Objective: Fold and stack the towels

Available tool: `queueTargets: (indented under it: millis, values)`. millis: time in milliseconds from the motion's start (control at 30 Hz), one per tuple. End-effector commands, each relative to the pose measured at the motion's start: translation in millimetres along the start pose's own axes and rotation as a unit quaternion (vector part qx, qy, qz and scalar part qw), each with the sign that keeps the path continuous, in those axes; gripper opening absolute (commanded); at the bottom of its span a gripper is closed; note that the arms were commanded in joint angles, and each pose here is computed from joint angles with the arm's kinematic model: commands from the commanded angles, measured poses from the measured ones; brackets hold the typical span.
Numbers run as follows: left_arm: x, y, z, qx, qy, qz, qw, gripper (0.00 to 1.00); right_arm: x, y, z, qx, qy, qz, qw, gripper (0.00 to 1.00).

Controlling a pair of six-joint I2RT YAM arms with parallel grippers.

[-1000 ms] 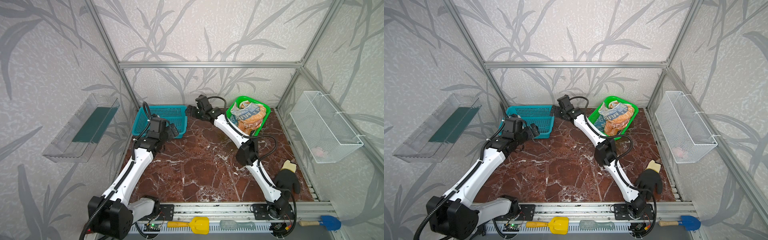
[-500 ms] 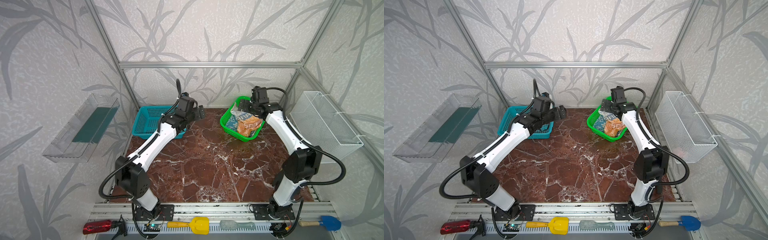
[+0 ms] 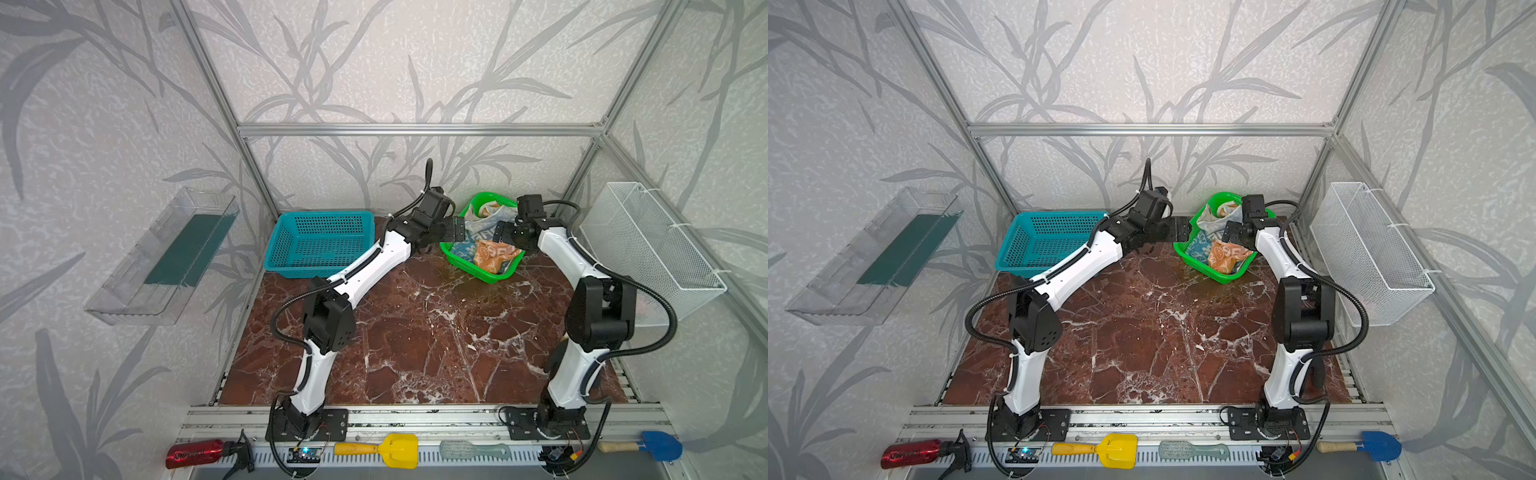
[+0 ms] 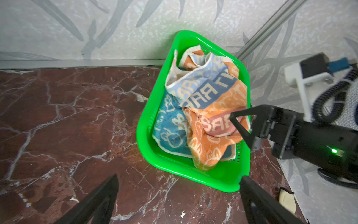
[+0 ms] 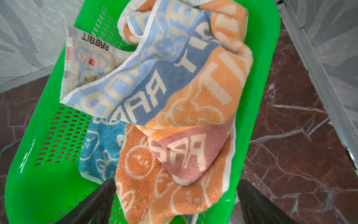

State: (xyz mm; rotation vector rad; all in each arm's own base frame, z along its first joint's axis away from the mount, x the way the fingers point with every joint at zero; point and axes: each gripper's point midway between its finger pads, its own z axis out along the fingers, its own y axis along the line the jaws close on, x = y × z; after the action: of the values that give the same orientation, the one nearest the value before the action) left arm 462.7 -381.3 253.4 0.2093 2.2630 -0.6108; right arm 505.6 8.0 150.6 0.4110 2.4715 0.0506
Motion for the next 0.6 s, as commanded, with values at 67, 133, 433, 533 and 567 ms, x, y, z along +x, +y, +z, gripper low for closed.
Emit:
queueTargets:
  millis: [67, 133, 433, 533, 567]
  values:
    - [6, -8, -4, 0.004, 0.015, 0.013, 1.000, 0.99, -7, -13, 12, 0.020, -0.003, 0.008, 1.000, 0.93]
    - [10, -8, -3, 0.005, 0.021, 0.013, 1.000, 0.99, -7, -19, 14, 0.027, -0.001, 0.008, 1.000, 0.91]
    - [19, -3, 3, -0.002, 0.031, 0.014, 0.999, 0.99, -3, -17, 26, 0.020, 0.015, 0.005, 1.000, 0.79]
    - [21, -1, 2, -0.006, 0.033, 0.015, 0.999, 0.99, -3, -12, 28, 0.009, 0.019, 0.009, 1.000, 0.72]
    - [20, -1, 1, -0.007, 0.032, 0.016, 0.999, 0.99, -3, -11, 28, 0.007, 0.020, 0.010, 1.000, 0.69]
